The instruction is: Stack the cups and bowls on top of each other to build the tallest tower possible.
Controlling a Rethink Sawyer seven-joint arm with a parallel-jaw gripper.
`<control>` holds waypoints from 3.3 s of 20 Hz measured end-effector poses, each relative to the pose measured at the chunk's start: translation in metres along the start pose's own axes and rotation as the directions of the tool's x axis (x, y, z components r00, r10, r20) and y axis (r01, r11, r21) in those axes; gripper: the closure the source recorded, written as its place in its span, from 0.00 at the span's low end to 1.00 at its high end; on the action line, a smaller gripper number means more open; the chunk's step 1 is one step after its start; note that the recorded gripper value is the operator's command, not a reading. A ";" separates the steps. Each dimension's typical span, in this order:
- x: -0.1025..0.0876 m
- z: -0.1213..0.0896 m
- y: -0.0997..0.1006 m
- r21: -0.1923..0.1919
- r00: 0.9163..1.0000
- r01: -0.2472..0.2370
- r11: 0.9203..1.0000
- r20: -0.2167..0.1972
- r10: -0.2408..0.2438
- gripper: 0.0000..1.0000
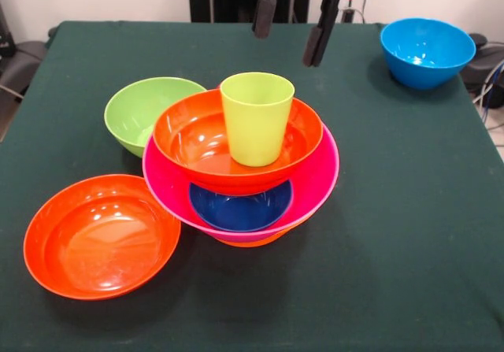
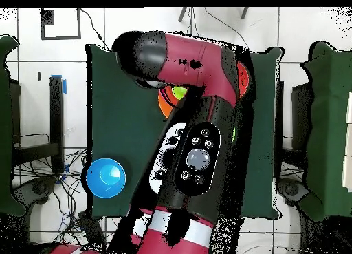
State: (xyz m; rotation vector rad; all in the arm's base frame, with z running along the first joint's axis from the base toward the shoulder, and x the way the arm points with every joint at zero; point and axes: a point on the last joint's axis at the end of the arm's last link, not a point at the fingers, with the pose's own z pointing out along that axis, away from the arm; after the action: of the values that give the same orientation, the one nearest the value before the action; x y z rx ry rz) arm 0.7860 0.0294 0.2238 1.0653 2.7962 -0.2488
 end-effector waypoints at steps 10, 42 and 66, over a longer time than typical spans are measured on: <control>0.048 -0.018 0.031 0.021 1.000 -0.022 1.000 0.023 0.022 0.00; 0.161 0.042 0.064 0.023 0.510 -0.860 0.510 -0.005 0.860 0.00; 0.200 0.086 0.030 0.085 0.516 -0.856 0.510 0.073 0.854 0.00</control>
State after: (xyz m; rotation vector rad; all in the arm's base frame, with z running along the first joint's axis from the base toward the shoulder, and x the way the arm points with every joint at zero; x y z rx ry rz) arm 0.6647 0.1635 0.0996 2.2799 1.8642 -0.2750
